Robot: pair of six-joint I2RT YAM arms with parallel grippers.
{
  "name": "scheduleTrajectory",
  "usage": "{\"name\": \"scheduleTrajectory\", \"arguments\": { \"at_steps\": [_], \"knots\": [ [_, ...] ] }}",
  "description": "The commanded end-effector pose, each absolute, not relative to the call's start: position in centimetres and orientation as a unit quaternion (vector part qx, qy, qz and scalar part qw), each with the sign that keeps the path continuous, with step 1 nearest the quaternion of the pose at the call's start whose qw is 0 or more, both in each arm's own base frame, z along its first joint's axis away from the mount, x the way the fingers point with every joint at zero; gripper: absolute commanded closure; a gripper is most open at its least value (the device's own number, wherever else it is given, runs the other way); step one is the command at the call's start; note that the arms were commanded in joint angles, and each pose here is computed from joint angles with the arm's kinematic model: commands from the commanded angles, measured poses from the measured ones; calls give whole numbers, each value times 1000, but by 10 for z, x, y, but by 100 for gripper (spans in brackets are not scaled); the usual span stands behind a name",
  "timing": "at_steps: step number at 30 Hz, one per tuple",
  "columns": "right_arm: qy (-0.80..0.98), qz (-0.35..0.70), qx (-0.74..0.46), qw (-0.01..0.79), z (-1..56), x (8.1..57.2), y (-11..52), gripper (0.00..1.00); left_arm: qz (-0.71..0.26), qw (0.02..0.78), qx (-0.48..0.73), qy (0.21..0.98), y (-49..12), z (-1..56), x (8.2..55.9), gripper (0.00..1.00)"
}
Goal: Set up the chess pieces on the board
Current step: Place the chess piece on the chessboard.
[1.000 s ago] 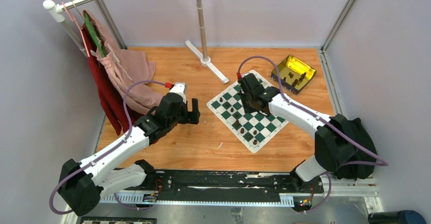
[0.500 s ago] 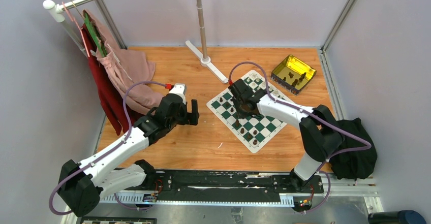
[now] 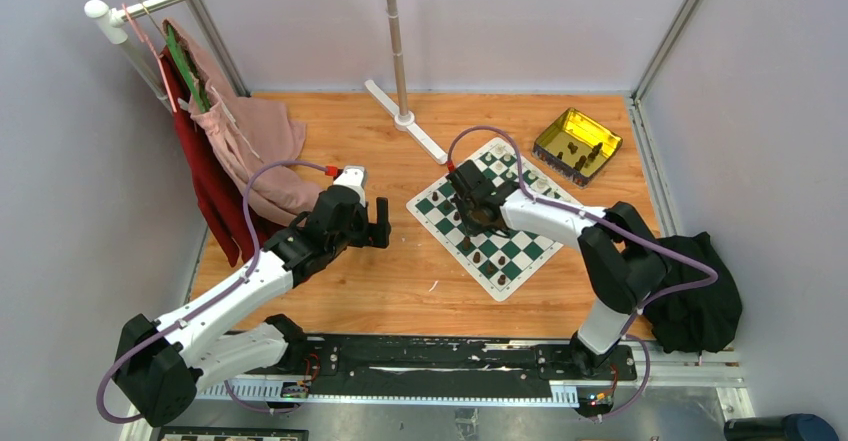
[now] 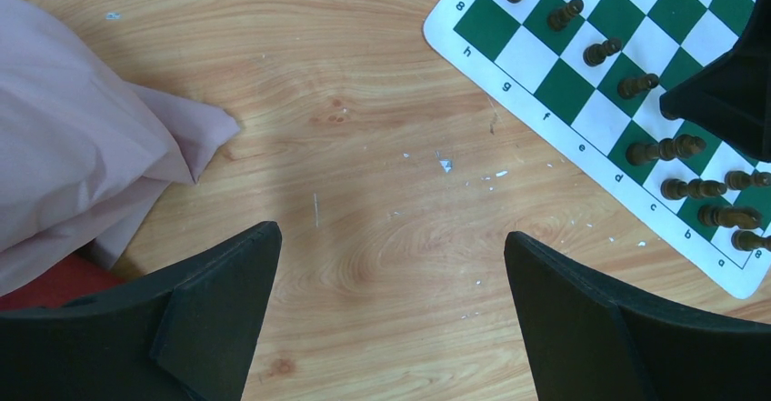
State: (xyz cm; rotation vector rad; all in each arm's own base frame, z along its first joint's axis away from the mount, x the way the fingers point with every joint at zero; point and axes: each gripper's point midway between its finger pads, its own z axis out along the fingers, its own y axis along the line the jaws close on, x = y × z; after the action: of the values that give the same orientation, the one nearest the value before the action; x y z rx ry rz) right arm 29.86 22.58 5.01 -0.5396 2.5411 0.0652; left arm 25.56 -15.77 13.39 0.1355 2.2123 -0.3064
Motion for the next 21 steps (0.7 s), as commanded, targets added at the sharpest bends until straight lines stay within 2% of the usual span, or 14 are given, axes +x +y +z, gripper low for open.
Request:
{"name": "scheduleTrajectory", "arguments": {
  "at_steps": [1,21],
  "knots": [
    [944,8,-201,263,38,292,220,100,-115,435,60,891,-155,128,254,0],
    [943,10,-198,266,26,292,214,100,-119,423,59,897,-159,122,253,0]
  ]
}}
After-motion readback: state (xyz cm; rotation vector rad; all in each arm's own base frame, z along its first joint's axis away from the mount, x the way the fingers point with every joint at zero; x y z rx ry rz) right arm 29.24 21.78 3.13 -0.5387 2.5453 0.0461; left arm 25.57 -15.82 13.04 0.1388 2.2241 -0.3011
